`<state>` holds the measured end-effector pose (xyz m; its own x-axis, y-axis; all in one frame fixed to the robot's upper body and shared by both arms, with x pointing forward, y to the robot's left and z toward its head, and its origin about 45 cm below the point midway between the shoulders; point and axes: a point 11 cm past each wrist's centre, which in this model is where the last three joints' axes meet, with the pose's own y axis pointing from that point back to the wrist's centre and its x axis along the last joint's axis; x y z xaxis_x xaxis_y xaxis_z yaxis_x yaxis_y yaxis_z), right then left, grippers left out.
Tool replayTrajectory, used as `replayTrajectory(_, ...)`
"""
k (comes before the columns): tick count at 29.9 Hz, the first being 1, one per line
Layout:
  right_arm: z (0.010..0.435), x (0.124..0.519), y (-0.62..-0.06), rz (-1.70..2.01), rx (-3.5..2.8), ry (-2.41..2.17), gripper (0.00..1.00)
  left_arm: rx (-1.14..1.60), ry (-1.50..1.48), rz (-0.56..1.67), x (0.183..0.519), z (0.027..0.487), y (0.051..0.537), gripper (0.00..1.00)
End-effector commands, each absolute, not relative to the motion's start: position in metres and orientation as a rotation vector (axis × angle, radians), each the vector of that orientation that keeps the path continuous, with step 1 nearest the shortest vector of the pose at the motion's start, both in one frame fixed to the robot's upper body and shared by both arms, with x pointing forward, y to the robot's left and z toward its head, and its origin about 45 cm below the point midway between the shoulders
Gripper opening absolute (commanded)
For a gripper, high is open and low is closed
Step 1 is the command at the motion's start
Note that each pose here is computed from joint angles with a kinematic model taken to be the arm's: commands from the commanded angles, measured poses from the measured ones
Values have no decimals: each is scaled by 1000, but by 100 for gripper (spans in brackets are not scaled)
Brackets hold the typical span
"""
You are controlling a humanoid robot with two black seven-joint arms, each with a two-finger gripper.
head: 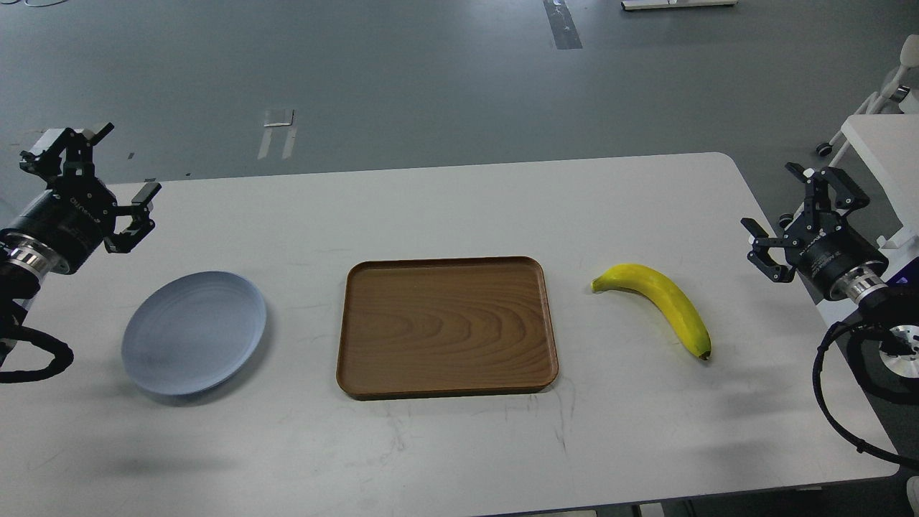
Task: Place banana on plate with both arms
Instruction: 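Move the left gripper down toward the edge of the blue plate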
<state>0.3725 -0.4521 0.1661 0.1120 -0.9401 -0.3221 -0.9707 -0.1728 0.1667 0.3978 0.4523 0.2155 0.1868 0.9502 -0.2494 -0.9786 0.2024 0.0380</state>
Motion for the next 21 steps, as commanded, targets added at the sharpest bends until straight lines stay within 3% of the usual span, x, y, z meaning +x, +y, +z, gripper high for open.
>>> replayTrajectory(1,165,372,-452,551,-2279,1965,100,-140,247,1367,396,211,452,100)
replayTrajectory(8,166,372,-454,543,-2285,1971,100,-132,239,1377,394,213,458,100)
replayTrajectory(14,166,371,-454,541,-2293,1973,100,-97,171,1462,392,228,495,100)
replayTrajectory(21,165,370,-455,542,-2298,1978,100,260,-38,1220,388,250,479,100)
